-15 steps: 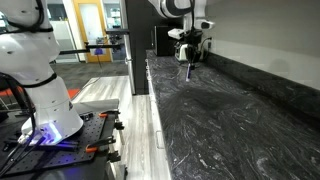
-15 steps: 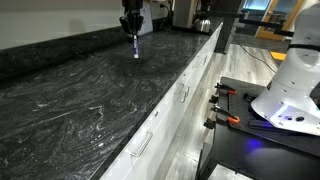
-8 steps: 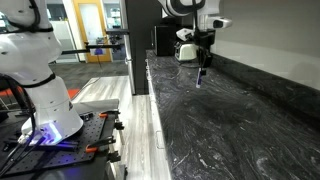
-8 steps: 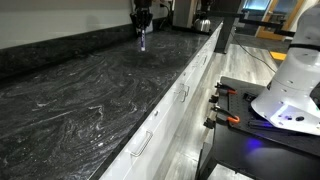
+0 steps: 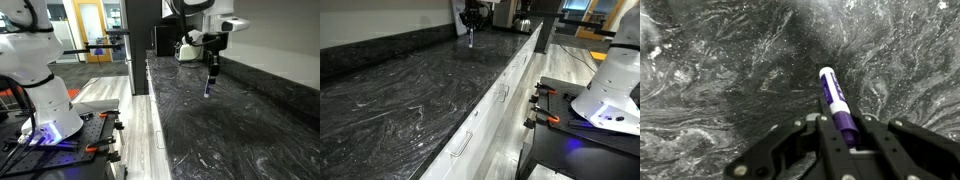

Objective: Move the marker to the right

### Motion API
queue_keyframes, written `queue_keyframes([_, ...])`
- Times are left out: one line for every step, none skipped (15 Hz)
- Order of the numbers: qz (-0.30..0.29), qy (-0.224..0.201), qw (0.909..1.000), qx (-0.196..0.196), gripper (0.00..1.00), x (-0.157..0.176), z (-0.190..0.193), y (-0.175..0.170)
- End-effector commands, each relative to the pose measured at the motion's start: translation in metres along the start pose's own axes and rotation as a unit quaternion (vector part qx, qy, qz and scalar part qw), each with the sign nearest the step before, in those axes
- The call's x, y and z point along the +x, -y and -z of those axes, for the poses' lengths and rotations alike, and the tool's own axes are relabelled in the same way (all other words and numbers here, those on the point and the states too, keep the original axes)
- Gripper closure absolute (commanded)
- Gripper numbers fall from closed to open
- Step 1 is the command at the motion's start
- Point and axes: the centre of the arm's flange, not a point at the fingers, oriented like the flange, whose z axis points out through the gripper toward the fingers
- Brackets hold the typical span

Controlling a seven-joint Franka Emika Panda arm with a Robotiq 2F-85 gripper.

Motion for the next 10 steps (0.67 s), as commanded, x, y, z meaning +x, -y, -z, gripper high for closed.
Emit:
queue_keyframes([-0.075, -0.028, 0.9967, -0.011, 0.95, 0.003, 0.004, -0.017])
queue_keyframes([-0.093, -0.038, 0.9948, -0.019, 0.95, 0.006, 0.003, -0.022])
queue_keyframes([-0.109, -0.045, 0.9926, -0.028, 0.95, 0.008, 0.001, -0.024])
queue_keyframes([-0.123, -0.052, 0.9903, -0.039, 0.95, 0.012, -0.002, -0.028])
queue_keyframes([-0.14, -0.057, 0.9872, -0.052, 0.95, 0.014, -0.006, -0.031])
queue_keyframes([-0.156, -0.062, 0.9837, -0.065, 0.95, 0.015, -0.01, -0.034])
queue_keyframes([-0.172, -0.066, 0.9798, -0.078, 0.95, 0.017, -0.014, -0.038])
queue_keyframes([-0.182, -0.065, 0.9773, -0.087, 0.95, 0.018, -0.019, -0.041])
queue_keyframes([-0.193, -0.063, 0.9747, -0.094, 0.95, 0.02, -0.027, -0.044])
queue_keyframes([-0.202, -0.057, 0.9728, -0.097, 0.95, 0.022, -0.035, -0.047])
